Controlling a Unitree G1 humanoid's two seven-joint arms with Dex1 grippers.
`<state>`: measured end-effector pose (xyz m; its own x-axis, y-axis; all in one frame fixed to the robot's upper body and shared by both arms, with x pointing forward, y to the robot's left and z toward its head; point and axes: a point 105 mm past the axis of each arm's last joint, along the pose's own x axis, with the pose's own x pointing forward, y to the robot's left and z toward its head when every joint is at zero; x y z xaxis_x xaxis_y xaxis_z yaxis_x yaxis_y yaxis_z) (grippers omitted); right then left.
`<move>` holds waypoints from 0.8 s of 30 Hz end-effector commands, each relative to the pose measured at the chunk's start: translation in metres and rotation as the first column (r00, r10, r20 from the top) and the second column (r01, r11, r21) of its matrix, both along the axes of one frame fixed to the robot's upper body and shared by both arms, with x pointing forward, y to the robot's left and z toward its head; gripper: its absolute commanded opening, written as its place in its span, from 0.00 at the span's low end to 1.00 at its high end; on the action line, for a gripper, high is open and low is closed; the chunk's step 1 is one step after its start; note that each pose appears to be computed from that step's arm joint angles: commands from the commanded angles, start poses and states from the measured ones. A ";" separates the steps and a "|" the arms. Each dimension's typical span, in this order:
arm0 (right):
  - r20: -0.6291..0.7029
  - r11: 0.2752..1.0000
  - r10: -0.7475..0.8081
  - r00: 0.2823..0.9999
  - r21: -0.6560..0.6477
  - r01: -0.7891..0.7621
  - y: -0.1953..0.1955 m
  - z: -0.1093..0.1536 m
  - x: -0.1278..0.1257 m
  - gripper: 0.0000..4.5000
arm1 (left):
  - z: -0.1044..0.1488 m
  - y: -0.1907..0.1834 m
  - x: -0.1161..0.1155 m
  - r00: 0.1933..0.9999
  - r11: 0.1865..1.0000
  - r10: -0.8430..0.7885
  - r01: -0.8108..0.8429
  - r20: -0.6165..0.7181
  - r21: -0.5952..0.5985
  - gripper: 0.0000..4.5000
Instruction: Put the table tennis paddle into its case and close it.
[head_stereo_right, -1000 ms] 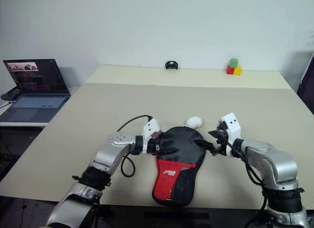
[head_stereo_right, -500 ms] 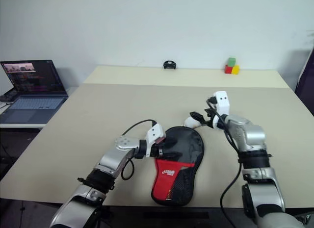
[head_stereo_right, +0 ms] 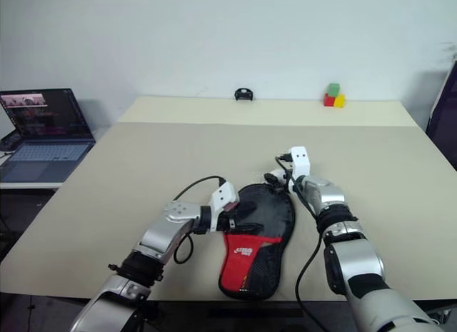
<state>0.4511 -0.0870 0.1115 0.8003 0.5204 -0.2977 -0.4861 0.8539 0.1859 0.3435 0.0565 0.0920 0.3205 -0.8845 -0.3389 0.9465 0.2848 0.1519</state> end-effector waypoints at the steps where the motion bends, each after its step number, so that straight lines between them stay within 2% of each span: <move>1: 0.066 1.000 0.002 0.998 0.010 -0.003 0.005 0.019 0.006 0.96 | 0.000 0.004 0.001 1.000 1.000 0.010 -0.010 0.011 0.007 0.79; 4: 0.071 1.000 0.000 0.998 0.002 0.000 0.006 0.018 0.006 0.80 | -0.003 0.006 0.004 1.000 1.000 0.014 -0.015 0.012 0.023 0.79; 11: 0.077 1.000 0.013 0.997 -0.018 -0.012 0.007 0.015 0.004 0.28 | -0.027 0.013 0.011 0.999 0.996 0.044 -0.041 -0.026 0.077 0.79; 13: 0.088 0.999 0.016 0.996 -0.031 -0.013 0.006 0.016 0.004 0.20 | -0.037 0.016 0.007 0.998 0.995 0.031 -0.026 -0.048 0.101 0.79; 16: 0.122 0.997 0.018 0.992 -0.075 -0.009 0.000 0.020 0.005 0.15 | -0.053 0.022 0.000 0.997 0.989 0.017 -0.005 -0.076 0.145 0.79; 24: 0.180 0.982 0.000 0.984 -0.185 0.034 -0.036 0.029 0.005 0.15 | -0.071 0.029 -0.006 0.991 0.986 0.020 0.003 -0.135 0.167 0.79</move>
<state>0.4529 -0.1083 0.1199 0.8288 0.4781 -0.2909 -0.5011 0.8653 -0.0056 0.3536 0.0632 0.0787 0.3152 -0.8856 -0.3412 0.9459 0.2641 0.1886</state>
